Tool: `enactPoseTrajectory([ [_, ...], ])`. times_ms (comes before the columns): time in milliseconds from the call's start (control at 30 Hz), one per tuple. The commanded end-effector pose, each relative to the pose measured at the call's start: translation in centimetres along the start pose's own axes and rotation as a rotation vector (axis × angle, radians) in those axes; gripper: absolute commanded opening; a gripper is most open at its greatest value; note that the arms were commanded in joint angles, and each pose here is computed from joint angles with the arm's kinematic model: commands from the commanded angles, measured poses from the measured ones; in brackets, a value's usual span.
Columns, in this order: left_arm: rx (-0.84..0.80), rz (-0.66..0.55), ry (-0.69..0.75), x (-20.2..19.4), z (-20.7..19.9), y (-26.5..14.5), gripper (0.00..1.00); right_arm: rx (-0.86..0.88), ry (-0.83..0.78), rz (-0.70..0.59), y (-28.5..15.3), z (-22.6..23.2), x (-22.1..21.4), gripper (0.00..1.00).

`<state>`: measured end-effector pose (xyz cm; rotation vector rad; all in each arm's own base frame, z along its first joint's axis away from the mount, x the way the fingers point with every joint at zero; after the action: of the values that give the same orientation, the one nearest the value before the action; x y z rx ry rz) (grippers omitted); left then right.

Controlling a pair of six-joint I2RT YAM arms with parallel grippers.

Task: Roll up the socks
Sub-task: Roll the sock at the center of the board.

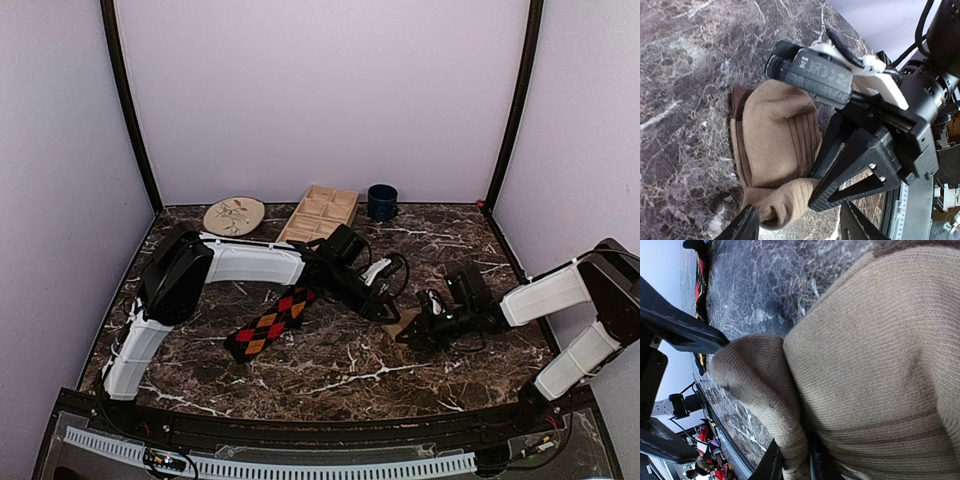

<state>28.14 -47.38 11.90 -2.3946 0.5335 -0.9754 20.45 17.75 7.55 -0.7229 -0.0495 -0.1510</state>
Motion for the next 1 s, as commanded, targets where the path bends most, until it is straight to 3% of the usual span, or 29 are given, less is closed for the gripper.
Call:
enactPoseTrajectory([
  [0,-0.021,0.033,0.022,-0.5,-0.4,0.6,0.58,-0.014,0.019,0.015,-0.1,-0.8,-0.5,0.17],
  [233,-0.038,0.040,0.023,-0.8,-0.3,0.8,0.53,-0.012,0.020,0.022,-0.1,-0.8,-0.7,0.16],
  [467,-0.067,0.068,0.009,-1.7,-0.4,1.2,0.38,-0.008,0.020,0.017,-0.2,-0.8,-0.5,0.16],
  [967,-0.087,0.137,-0.029,-3.5,0.1,2.8,0.34,-0.012,0.009,0.026,-0.5,-0.8,-0.7,0.16],
])
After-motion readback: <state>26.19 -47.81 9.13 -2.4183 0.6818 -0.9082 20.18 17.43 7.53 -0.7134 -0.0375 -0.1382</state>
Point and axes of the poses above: each gripper's point midway between its finger pads, its own y axis out along the fingers, its own z axis along the line the jaws close on, x = y × z, the point moved 8 cm from there along -y, back along the fingers, and after that the axes turned 2 degrees about -y, right-handed, at the moved point
